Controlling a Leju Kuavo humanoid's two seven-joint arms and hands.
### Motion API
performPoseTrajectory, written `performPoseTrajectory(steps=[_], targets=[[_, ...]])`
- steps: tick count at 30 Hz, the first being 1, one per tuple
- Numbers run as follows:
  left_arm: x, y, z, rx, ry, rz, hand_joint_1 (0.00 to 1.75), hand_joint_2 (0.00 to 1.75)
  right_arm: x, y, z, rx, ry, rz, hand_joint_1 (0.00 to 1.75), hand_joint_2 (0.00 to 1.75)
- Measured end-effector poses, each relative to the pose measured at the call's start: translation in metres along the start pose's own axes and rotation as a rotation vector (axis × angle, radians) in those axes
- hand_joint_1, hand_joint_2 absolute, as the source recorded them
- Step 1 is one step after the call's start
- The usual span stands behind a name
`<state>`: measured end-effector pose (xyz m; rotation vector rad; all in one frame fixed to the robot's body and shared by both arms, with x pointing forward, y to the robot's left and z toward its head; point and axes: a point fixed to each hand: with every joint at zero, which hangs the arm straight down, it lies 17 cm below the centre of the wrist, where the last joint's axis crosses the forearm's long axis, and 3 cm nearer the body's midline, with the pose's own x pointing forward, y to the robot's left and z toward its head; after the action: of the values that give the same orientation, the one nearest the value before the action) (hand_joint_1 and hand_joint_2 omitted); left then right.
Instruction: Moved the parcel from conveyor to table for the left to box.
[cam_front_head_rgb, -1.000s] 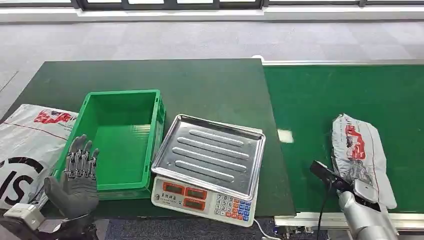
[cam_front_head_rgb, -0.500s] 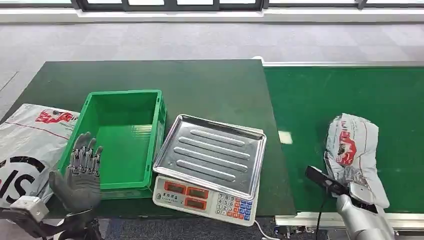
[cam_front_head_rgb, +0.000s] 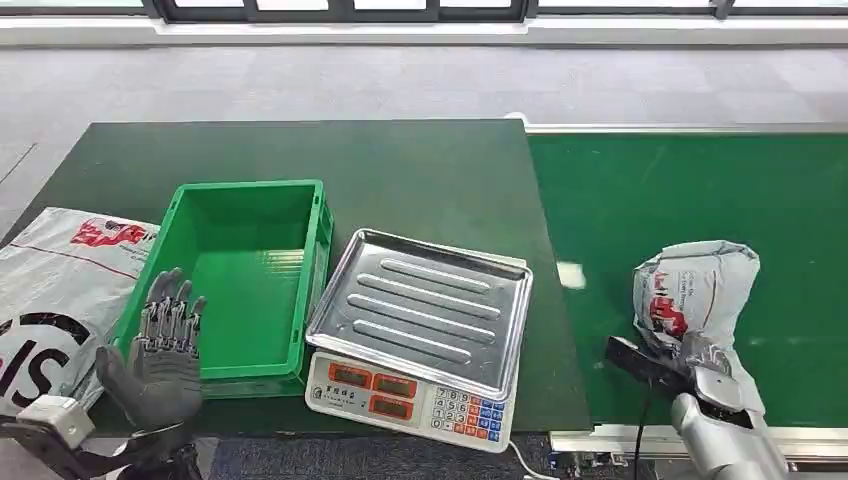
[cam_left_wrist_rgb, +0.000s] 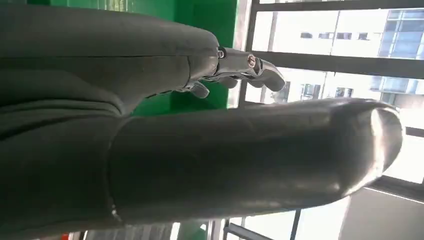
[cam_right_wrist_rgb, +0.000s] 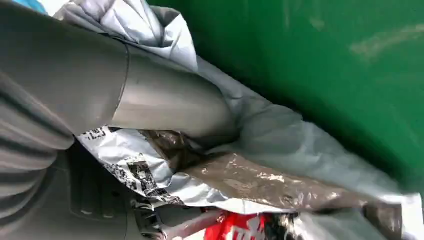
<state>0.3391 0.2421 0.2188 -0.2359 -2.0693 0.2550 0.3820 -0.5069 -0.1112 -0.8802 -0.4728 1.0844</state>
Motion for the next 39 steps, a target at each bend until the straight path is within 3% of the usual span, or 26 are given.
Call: performPoseTrajectory(steps=[4,7,12,16,27,33,39], targets=[[0.004,0.0,0.005,0.002,-0.001,0.006,0.0,0.0,0.012,-0.025,0.001,-0.128,-0.021,-0.017,1.75,1.75],[0.008,0.003,0.009,0.013,-0.01,0.002,0.0,0.0,0.034,-0.072,0.011,-0.359,-0.096,-0.074,1.75,1.75],[0.014,0.01,0.016,0.036,-0.03,-0.003,0.0,0.0,0.097,-0.18,0.087,-0.775,-0.377,-0.27,1.75,1.75],[0.015,0.01,0.015,0.04,-0.038,-0.002,0.0,0.0,0.121,-0.209,0.14,-0.906,-0.477,-0.34,1.75,1.75],[0.015,0.009,0.011,0.035,-0.046,-0.001,0.0,0.0,0.147,-0.24,0.235,-1.112,-0.669,-0.452,1.75,1.75],[0.012,0.004,0.0,0.016,-0.059,0.007,0.0,0.0,0.197,-0.238,0.258,-1.036,-0.86,-0.551,1.75,1.75],[0.002,-0.014,-0.023,-0.029,-0.062,0.042,0.0,0.0,0.295,-0.235,0.267,-0.893,-1.071,-0.639,1.75,1.75]])
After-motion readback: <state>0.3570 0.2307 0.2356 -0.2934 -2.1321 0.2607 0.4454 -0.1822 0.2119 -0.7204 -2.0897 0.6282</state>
